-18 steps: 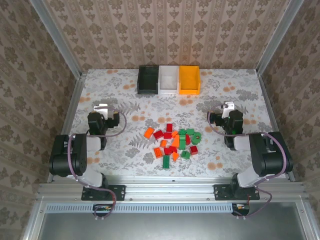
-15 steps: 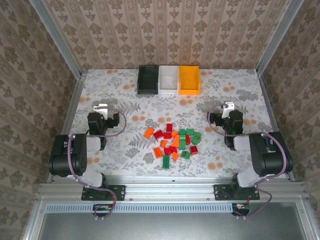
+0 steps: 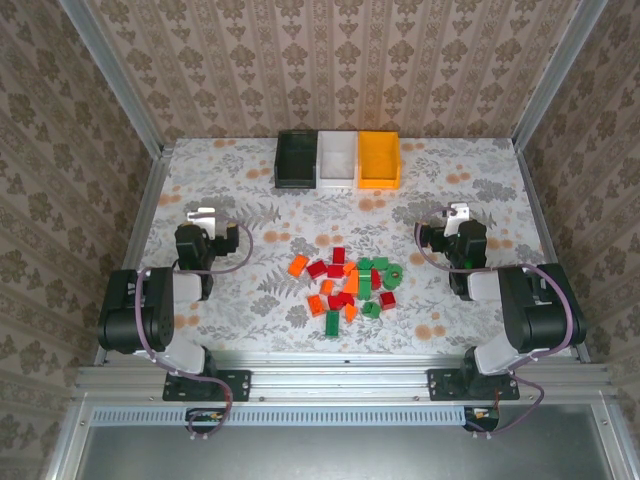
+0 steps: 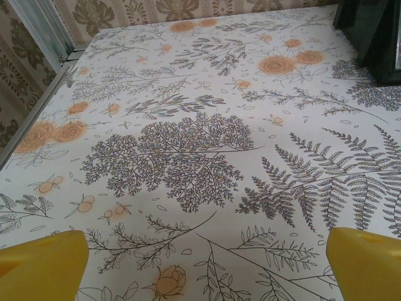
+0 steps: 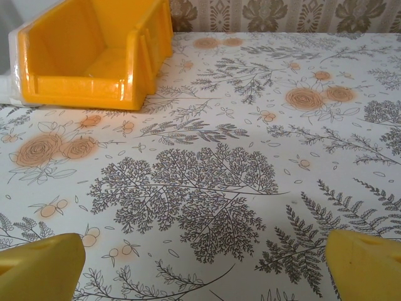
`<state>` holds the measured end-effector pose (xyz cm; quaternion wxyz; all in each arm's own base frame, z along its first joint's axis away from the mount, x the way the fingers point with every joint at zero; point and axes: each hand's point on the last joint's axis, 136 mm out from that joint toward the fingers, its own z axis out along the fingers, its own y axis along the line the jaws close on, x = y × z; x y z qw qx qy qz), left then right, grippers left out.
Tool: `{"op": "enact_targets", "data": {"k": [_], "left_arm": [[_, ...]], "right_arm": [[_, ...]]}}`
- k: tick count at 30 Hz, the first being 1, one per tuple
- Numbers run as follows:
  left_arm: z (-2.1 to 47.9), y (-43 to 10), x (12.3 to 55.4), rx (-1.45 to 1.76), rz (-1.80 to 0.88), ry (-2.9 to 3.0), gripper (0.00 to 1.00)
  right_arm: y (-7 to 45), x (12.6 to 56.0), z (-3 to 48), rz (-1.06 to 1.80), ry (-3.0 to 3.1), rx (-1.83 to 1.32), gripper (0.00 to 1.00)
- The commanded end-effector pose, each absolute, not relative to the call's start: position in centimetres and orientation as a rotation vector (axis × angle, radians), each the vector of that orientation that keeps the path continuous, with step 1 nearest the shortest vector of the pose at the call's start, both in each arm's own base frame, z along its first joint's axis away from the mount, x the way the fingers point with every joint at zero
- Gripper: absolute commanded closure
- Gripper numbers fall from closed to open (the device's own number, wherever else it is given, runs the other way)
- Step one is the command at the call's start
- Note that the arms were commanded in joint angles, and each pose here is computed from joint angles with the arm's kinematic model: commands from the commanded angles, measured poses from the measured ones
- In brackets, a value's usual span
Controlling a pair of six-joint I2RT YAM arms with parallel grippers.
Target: Sort the legos into containers by color
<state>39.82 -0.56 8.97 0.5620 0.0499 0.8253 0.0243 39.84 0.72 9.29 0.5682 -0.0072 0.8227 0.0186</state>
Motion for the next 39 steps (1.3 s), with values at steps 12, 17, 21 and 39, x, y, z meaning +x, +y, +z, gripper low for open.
{"op": "enact_targets", "data": {"k": [12,17,21,39], "left_arm": [[17.3,-1.2,39.6,0.068,0.045,1.926,0.00],[26.4,-1.1,37.6,-0.324,-0.218,1.866,0.00],[27.8,-0.9,34.8,-0.580,-0.419,1.929,0.00],[17.2,-6.3,32.9,-0.611,-0.801,2.342,0.19]], "right_arm": [[3.2,40.6,18.9,-0.142,1.943,-0.070,0.00],[6.6,39.4,28.4,0.084,1.988,-0.015,0.00],[6.9,39.6,28.7,0.373,1.928,0.217,0.00],[9.6,50.6,19.2,0.222,2.325,0.299,0.20]]}}
